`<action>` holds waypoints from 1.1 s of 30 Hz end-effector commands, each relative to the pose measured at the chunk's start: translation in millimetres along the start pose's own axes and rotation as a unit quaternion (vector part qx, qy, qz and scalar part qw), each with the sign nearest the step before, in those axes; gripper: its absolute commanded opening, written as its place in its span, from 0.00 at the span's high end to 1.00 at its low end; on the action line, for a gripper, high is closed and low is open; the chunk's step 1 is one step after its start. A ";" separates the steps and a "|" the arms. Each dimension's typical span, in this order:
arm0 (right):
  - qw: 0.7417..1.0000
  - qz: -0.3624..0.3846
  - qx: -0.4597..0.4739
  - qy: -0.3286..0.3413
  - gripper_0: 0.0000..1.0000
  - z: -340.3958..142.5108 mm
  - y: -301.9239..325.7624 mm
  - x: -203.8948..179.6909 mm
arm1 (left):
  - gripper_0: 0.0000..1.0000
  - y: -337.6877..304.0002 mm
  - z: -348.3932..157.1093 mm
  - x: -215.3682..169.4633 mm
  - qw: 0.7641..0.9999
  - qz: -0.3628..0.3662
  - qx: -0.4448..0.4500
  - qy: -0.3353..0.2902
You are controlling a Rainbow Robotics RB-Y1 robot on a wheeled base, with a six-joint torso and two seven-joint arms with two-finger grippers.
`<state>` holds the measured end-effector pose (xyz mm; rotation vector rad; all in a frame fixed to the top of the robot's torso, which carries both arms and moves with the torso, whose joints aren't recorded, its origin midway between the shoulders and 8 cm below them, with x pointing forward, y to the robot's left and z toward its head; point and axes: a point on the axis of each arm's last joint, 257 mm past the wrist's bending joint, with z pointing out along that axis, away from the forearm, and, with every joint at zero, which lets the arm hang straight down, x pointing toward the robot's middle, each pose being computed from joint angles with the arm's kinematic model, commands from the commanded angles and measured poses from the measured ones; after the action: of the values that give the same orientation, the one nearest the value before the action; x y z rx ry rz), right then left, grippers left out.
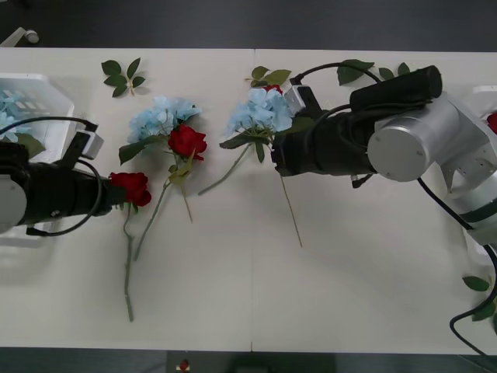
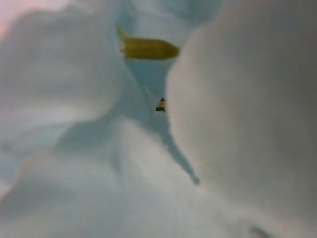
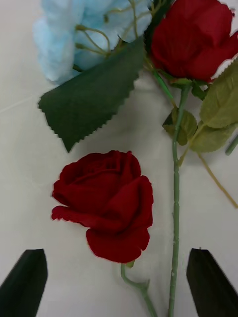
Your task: Put the red flowers into the right box and the blue flowers into the left box
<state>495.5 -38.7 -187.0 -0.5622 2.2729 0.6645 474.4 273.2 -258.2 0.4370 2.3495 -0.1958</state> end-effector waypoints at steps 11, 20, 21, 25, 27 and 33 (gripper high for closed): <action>0.977 -0.125 -0.127 -0.119 1.00 -70.2 66.1 -32.0 | 0.10 -45.2 -20.1 -28.9 0.993 0.049 0.078 -0.078; 0.959 -0.127 -0.197 -0.158 1.00 -82.7 98.0 -31.7 | 0.00 -65.7 -70.3 -19.7 0.963 0.041 0.232 -0.130; 0.957 -0.121 -0.208 -0.160 1.00 -84.0 103.9 -31.0 | 0.00 -71.0 -73.7 -17.8 0.957 0.041 0.252 -0.139; 0.949 -0.101 -0.245 -0.169 1.00 -92.8 122.2 -31.7 | 0.00 -91.5 -85.2 -8.9 0.928 0.054 0.320 -0.184; 0.944 -0.091 -0.265 -0.173 1.00 -97.5 131.6 -33.3 | 0.00 -104.4 -86.7 -4.3 0.914 0.065 0.344 -0.204; 0.932 -0.070 -0.299 -0.194 1.00 -108.1 148.4 -44.0 | 0.00 -165.3 -92.0 3.8 0.872 0.043 0.431 -0.229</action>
<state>403.7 6.5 -66.8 -0.7337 1.7165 1.2632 369.3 168.6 -193.8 0.7832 1.7224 -1.1181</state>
